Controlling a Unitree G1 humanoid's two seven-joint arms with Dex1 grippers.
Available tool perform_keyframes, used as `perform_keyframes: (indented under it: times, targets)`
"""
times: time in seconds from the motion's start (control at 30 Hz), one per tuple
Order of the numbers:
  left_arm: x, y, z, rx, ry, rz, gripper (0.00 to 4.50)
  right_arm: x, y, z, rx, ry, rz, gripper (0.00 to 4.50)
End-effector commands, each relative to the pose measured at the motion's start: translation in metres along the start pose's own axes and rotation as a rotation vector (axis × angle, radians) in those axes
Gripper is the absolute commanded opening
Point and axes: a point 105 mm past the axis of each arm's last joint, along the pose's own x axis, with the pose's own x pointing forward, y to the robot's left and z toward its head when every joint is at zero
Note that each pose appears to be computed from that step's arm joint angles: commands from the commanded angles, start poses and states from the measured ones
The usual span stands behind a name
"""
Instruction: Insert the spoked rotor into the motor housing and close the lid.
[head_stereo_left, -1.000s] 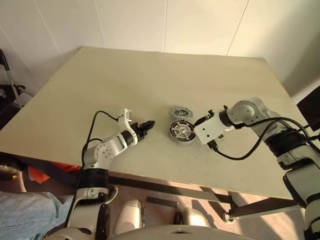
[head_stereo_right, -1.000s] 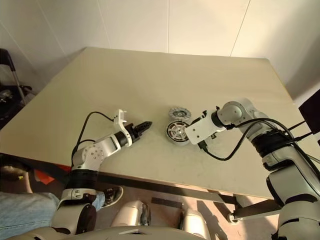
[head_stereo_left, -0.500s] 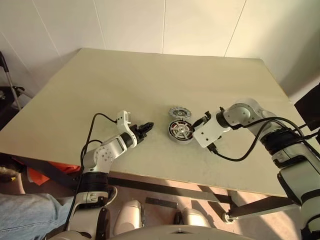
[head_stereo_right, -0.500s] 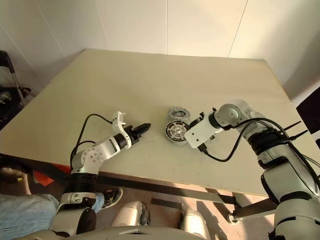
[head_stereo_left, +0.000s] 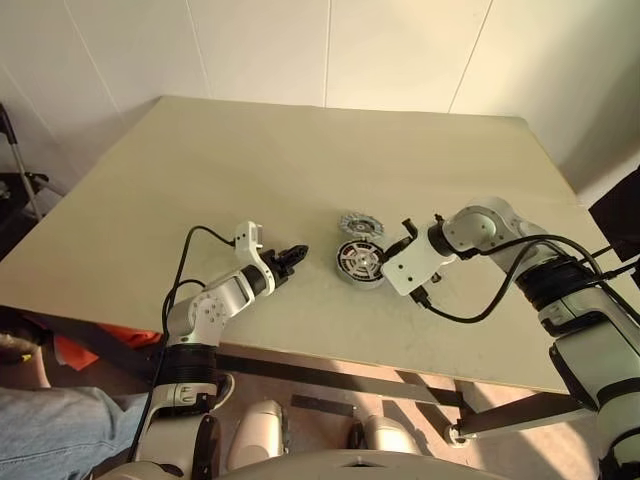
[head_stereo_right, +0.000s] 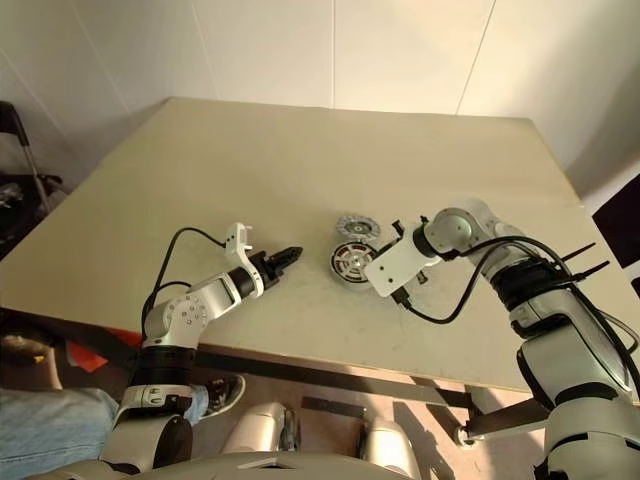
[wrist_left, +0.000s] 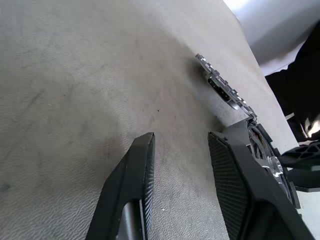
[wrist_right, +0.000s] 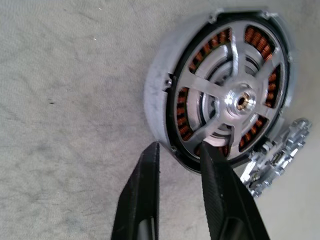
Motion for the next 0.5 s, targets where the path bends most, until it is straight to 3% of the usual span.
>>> perform_keyframes:
  times: [0.03,0.1,0.33,0.5]
  targets:
    - [0.002,-0.01,0.01,0.033,-0.033,-0.035,1.77,0.001,-0.004,0.004,-0.015,-0.009,-0.007,0.19]
    - [0.002,-0.01,0.009,0.034,-0.032,-0.035,1.77,0.001,-0.006,0.004,-0.015,-0.01,-0.016,0.01]
    - [0.003,-0.01,0.006,0.038,-0.028,-0.032,1.77,-0.013,-0.017,0.003,0.063,-0.023,-0.095,0.01]
    - [0.003,-0.008,0.002,0.032,-0.028,-0.025,1.77,-0.036,-0.023,0.016,0.333,-0.136,-0.122,0.01]
